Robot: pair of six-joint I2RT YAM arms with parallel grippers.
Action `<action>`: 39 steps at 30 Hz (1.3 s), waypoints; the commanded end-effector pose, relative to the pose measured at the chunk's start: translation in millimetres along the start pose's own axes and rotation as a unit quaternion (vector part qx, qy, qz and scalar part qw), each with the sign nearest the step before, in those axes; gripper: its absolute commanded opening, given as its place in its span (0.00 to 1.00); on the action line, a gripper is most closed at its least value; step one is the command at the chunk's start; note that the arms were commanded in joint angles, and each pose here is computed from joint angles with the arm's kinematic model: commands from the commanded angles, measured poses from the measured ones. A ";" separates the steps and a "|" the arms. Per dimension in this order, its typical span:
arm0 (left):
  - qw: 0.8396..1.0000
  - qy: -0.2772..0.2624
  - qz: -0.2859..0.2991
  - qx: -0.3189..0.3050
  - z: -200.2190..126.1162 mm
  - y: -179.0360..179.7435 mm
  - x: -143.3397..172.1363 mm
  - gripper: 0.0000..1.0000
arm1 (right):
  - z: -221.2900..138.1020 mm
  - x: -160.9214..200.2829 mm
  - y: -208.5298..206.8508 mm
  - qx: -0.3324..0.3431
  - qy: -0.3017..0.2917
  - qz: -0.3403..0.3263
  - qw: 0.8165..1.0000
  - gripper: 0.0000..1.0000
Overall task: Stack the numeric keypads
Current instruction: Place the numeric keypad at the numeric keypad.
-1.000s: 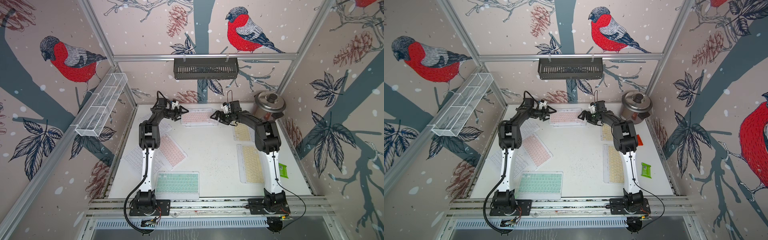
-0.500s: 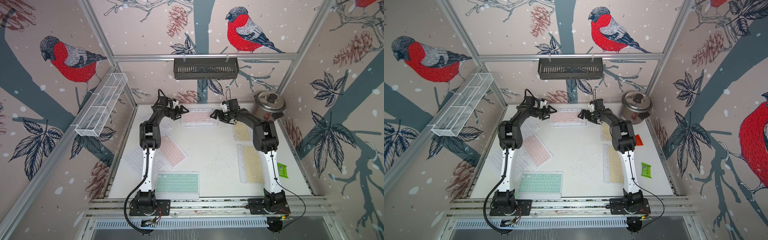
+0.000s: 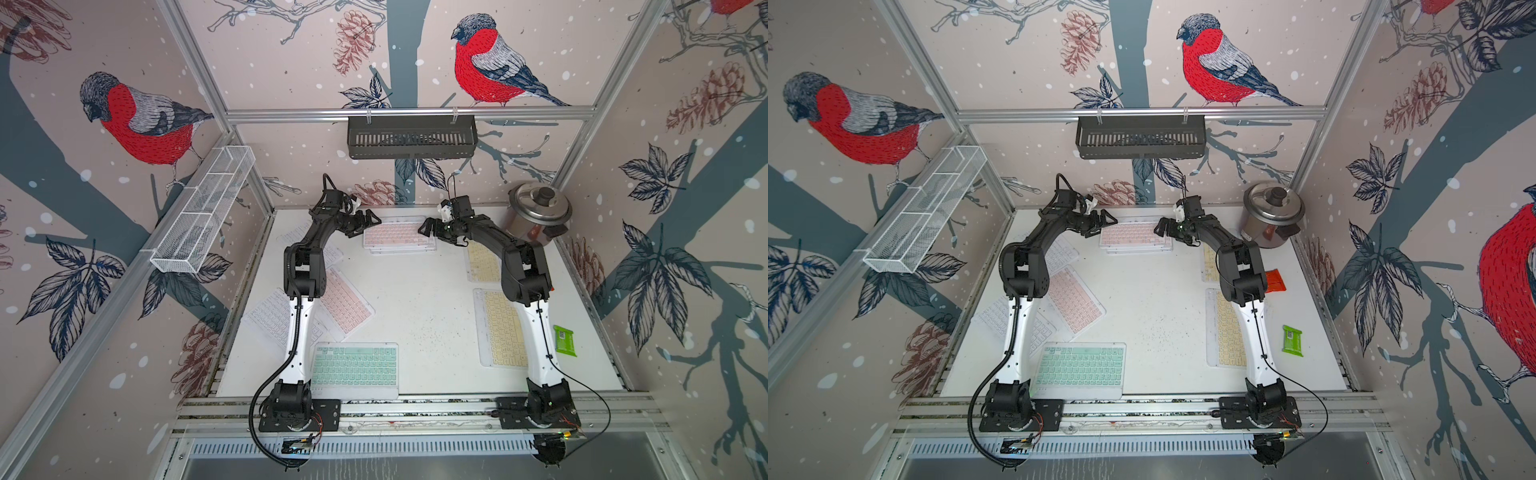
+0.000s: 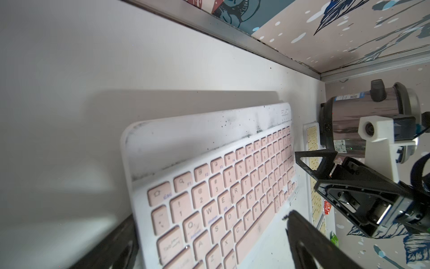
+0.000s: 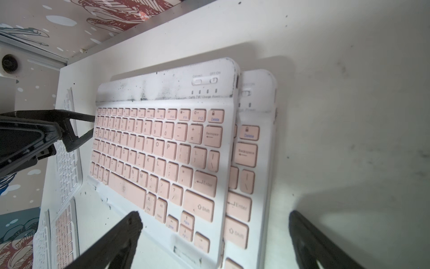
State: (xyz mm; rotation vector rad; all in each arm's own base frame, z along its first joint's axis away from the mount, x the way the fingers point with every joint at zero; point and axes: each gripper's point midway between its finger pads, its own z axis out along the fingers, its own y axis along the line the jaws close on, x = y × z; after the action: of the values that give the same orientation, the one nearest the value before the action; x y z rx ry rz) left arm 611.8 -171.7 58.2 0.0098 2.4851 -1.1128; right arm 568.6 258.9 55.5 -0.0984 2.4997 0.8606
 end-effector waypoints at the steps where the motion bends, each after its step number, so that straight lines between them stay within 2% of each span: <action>1: 0.999 0.023 -0.023 -0.043 5.8 10.4 16.5 0.96 | 2.7 4.4 -12.5 0.037 0.009 0.012 0.999 1.00; 10: 0.997 0.028 -0.016 -0.065 11.1 2.0 19.8 0.96 | 6.9 3.3 -10.3 0.040 0.009 0.013 0.999 1.00; 31: 0.997 0.039 -0.011 -0.066 16.8 -20.1 28.2 0.96 | 7.4 9.7 5.2 0.050 0.014 0.004 0.999 1.00; 39: 0.996 0.038 -0.008 -0.079 10.4 -21.3 27.4 0.96 | 4.0 11.8 5.5 0.054 0.015 0.003 0.998 1.00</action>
State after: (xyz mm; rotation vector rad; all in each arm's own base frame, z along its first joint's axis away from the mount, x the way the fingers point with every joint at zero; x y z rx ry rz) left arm 596.6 -200.9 57.5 0.0102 2.5871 -0.9618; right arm 565.7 269.8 51.7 -0.0792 2.5379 0.7620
